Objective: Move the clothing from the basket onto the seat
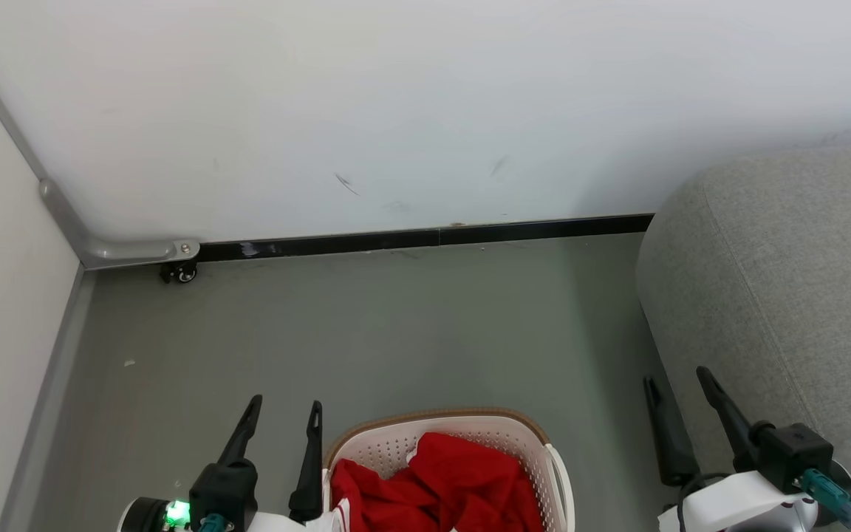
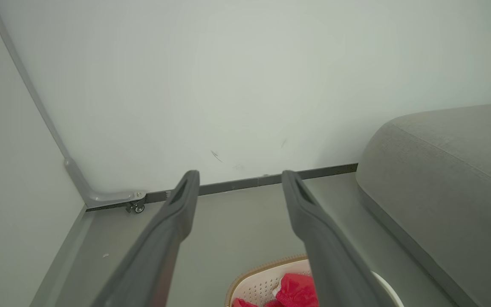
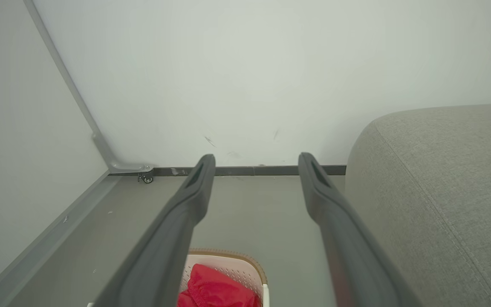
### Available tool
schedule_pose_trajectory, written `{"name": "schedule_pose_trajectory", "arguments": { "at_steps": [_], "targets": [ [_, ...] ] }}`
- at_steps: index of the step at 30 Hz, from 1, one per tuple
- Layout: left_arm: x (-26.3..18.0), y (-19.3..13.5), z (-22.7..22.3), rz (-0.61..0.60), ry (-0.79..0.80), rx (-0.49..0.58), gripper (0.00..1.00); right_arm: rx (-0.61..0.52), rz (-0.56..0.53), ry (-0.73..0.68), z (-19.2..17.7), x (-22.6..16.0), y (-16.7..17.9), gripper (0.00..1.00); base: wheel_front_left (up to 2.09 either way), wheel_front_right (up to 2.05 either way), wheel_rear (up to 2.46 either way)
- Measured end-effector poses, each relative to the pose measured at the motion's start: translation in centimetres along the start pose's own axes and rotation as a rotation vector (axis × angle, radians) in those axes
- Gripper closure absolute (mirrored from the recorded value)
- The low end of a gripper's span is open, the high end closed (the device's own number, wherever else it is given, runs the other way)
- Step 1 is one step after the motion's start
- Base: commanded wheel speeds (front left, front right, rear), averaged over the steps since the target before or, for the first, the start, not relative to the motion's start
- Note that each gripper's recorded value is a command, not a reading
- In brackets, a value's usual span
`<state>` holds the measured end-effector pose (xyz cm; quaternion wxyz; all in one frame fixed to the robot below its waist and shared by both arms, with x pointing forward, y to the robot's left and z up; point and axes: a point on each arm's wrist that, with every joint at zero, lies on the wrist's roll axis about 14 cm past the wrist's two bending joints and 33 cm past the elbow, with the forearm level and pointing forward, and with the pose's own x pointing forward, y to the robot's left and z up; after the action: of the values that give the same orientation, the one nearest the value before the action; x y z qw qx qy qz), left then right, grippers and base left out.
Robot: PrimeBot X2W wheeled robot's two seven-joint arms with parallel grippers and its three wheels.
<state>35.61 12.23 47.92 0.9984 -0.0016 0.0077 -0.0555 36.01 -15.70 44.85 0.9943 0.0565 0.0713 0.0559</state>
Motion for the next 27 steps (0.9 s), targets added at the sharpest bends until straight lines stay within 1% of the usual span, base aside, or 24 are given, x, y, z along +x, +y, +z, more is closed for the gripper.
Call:
{"name": "schedule_pose_trajectory", "arguments": {
  "at_steps": [9,14,20,27],
  "targets": [
    [0.1,-1.0,-1.6,-0.054,0.05,0.024,0.0,-0.004,-0.037,-0.007,0.0,0.0,-1.3,0.0,0.0,0.0,0.0],
    [0.1,-2.3,-3.3,-0.119,0.1,0.037,0.0,-0.006,-0.082,0.005,-0.5,-0.5,-2.7,0.0,0.0,0.0,0.0],
    [0.3,-3.8,-5.2,-0.185,0.162,0.046,0.0,-0.018,-0.112,-0.009,0.0,-0.3,-3.8,0.0,0.0,0.0,0.0],
    [0.5,-4.6,-7.6,-0.235,0.235,0.063,0.0,-0.031,-0.121,-0.018,0.1,0.2,-4.2,0.0,0.0,0.0,0.0]
  ]
}}
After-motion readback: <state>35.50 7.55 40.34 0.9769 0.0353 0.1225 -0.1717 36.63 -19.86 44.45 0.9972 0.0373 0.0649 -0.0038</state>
